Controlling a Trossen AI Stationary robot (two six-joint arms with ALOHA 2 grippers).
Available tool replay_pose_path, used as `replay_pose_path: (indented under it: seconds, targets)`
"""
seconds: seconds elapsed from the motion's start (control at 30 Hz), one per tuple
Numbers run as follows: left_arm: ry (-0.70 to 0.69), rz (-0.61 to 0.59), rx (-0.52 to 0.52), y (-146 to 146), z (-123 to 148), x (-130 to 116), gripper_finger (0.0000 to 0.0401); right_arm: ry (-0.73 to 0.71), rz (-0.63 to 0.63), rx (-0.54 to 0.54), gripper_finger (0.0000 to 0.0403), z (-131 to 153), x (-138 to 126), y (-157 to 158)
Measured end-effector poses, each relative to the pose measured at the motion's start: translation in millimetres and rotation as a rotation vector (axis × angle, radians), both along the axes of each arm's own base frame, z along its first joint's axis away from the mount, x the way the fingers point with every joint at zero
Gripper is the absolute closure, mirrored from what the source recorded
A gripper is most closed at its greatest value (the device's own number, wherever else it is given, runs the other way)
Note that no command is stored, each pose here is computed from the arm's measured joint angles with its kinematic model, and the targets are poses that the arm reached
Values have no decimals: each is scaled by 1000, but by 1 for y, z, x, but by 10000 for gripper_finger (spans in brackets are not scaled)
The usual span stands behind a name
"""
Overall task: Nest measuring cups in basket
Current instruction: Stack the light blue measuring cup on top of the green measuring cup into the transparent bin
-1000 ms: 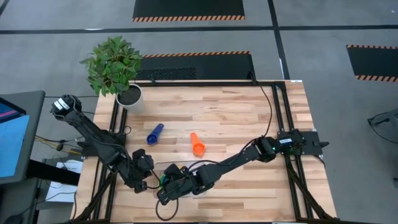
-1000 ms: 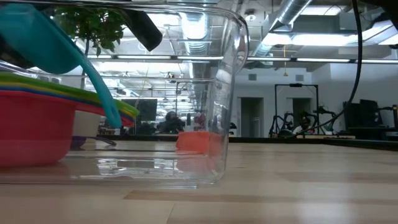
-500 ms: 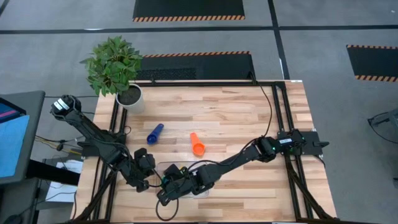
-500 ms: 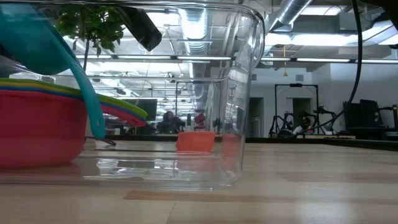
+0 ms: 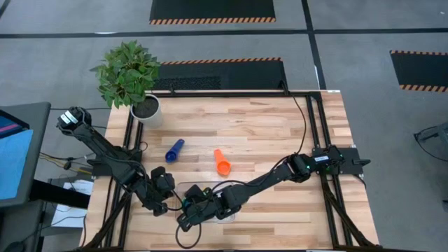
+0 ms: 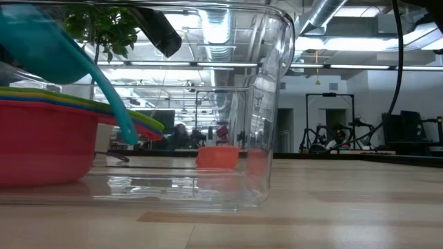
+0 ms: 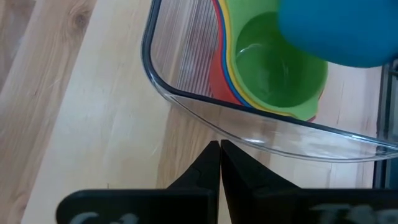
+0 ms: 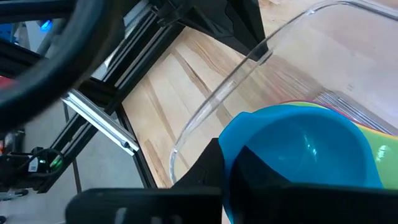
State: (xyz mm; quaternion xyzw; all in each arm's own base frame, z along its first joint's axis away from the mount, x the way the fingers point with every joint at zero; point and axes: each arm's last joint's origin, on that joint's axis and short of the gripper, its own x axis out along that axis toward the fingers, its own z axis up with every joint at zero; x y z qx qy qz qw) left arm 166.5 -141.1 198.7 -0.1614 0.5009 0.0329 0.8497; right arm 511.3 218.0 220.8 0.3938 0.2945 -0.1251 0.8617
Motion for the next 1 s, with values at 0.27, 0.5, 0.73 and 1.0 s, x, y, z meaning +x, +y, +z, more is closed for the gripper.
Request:
replay_pose_path:
  seconds: [0.27,0.5,0.73,1.0]
  targets:
    - [7,-1,7,1,0,-1,401,19,-1,-8,393,-1,-1,-1]
    - [4,-30,23,1,0,-1,401,18,-3,-6,389,-1,-1,-1]
    - [4,-30,23,1,0,-1,401,17,-3,-6,392,-1,-1,-1]
    - [4,-30,23,1,0,-1,401,17,-3,-7,394,-1,-1,-1]
